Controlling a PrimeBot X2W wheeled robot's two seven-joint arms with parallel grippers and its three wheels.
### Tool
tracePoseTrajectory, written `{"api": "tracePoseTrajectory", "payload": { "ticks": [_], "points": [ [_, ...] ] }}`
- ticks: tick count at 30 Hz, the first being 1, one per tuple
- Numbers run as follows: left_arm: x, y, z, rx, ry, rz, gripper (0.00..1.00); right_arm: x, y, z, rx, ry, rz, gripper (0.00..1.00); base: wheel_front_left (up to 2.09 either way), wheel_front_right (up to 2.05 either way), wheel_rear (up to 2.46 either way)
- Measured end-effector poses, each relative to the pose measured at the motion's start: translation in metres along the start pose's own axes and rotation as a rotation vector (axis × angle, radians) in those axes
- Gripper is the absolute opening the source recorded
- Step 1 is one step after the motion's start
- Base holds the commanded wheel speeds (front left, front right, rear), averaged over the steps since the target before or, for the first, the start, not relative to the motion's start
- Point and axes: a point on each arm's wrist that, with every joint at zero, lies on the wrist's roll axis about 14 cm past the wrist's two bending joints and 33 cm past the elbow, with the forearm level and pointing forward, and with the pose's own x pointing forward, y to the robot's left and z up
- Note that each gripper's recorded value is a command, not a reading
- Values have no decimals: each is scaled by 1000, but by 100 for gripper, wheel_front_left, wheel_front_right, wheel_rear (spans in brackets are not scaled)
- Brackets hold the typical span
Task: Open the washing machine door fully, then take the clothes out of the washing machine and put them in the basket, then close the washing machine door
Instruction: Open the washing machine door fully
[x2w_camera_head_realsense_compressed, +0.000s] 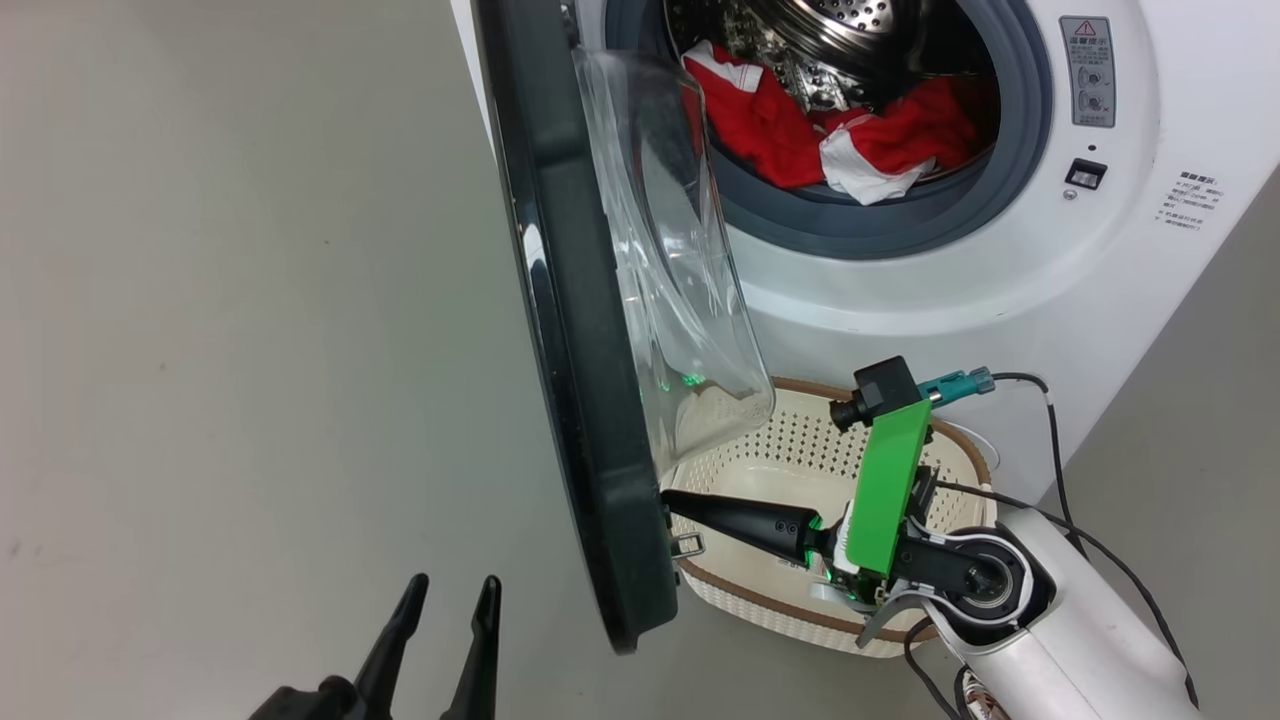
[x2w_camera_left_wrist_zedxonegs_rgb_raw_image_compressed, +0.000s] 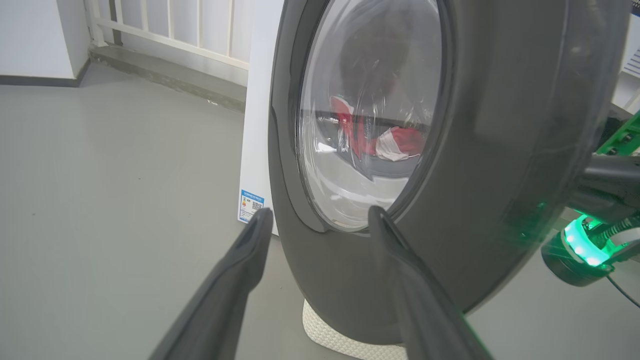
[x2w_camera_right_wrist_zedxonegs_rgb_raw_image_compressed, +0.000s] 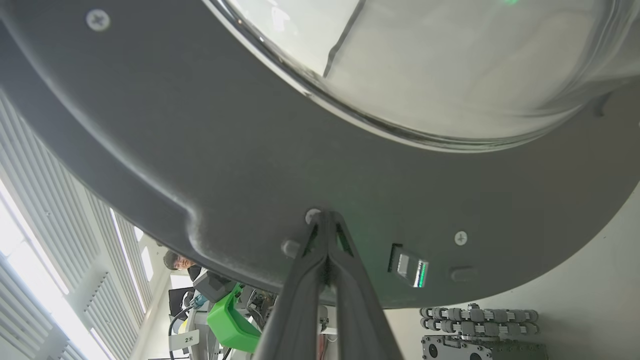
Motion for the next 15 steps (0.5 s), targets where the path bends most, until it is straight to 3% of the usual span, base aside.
{"api": "tracePoseTrajectory", "payload": {
  "ticks": [8,10,15],
  "points": [
    [0,0,1,-1,-6,4,100,0,1,0,-13,-10,-7,0,0,0,0],
    [-3,1,-1,-3,0,6,100,-1,2,2,-15,-24,-7,17,0,0,0],
    [-4,0,-3,-1,6,1,100,-5,2,7,-27,-56,-17,38,0,0,0]
  ]
}}
